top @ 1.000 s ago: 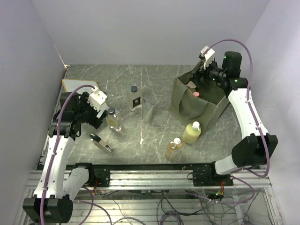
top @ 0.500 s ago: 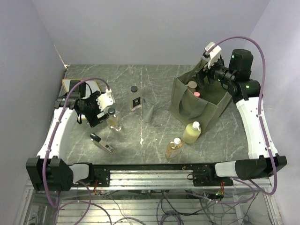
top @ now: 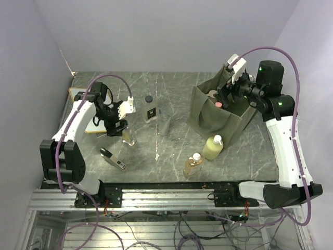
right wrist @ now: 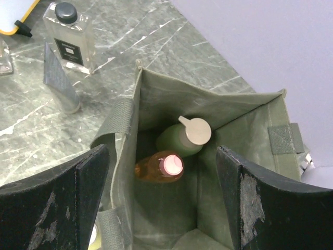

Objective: Place the personal care products into the canvas bag
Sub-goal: Move the care product at the center of the board.

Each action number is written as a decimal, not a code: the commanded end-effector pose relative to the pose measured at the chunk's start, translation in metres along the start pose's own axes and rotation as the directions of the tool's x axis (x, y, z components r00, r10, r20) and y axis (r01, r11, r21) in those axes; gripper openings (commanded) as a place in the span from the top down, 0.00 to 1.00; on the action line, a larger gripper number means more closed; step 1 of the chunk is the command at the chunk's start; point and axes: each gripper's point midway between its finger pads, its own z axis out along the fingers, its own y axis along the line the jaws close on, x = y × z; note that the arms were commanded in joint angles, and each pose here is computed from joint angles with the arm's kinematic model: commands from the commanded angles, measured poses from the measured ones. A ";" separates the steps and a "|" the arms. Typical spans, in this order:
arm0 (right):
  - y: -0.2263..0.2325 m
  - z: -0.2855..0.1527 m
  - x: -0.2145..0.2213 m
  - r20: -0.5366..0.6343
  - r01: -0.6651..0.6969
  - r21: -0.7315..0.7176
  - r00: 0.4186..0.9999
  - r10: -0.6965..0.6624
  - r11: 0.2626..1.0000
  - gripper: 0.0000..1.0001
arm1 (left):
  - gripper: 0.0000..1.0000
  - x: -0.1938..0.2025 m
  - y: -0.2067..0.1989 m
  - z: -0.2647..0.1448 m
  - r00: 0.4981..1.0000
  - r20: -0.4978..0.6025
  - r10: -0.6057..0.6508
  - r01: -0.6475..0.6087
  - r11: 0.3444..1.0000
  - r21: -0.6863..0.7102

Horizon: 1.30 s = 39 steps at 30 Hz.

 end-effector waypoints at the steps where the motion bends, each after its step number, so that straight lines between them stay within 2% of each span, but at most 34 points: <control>1: 0.015 -0.008 -0.006 0.009 -0.021 -0.047 1.000 0.021 0.999 0.18 | 0.12 -0.023 -0.011 0.006 0.996 0.082 0.028 -0.035 0.996 0.080; 6: 0.042 -0.002 -0.010 0.045 -0.052 -0.176 0.997 0.061 0.983 0.20 | 0.34 -0.043 -0.020 0.010 0.987 0.162 0.007 -0.016 0.998 0.058; 13: 0.081 0.000 -0.026 0.132 0.055 -0.335 0.991 -0.011 0.941 0.21 | 0.53 -0.075 -0.042 0.016 0.965 0.262 0.015 -0.008 1.000 -0.030; 17: 0.095 0.010 -0.021 0.113 0.074 -0.388 0.993 -0.032 0.919 0.22 | 0.61 -0.093 -0.054 0.017 0.940 0.341 0.010 0.012 0.998 -0.060; 20: 0.106 0.019 -0.017 0.099 0.075 -0.426 0.994 -0.036 0.902 0.23 | 0.66 -0.112 -0.054 0.020 0.913 0.408 -0.026 0.072 0.993 -0.098; 24: 0.126 0.034 -0.006 0.078 0.090 -0.478 0.995 -0.060 0.874 0.25 | 0.77 -0.130 -0.059 0.024 0.883 0.468 -0.036 0.114 0.984 -0.139; 29: 0.150 0.048 0.007 0.069 0.120 -0.546 0.993 -0.098 0.829 0.26 | 0.82 -0.140 -0.066 0.035 0.852 0.520 -0.056 0.144 0.981 -0.130; 32: 0.163 0.057 0.014 0.063 0.141 -0.576 0.990 -0.128 0.805 0.26 | 0.87 -0.141 -0.071 0.044 0.852 0.514 -0.106 0.174 0.981 -0.086; 35: 0.184 0.066 0.018 0.064 0.150 -0.615 0.988 -0.141 0.774 0.26 | 0.88 -0.138 -0.076 0.050 0.853 0.500 -0.151 0.207 0.976 -0.059; 39: 0.206 0.079 0.022 0.070 0.130 -0.638 0.991 -0.111 0.759 0.27 | 0.75 -0.124 -0.086 0.055 0.886 0.447 -0.122 0.169 0.983 -0.068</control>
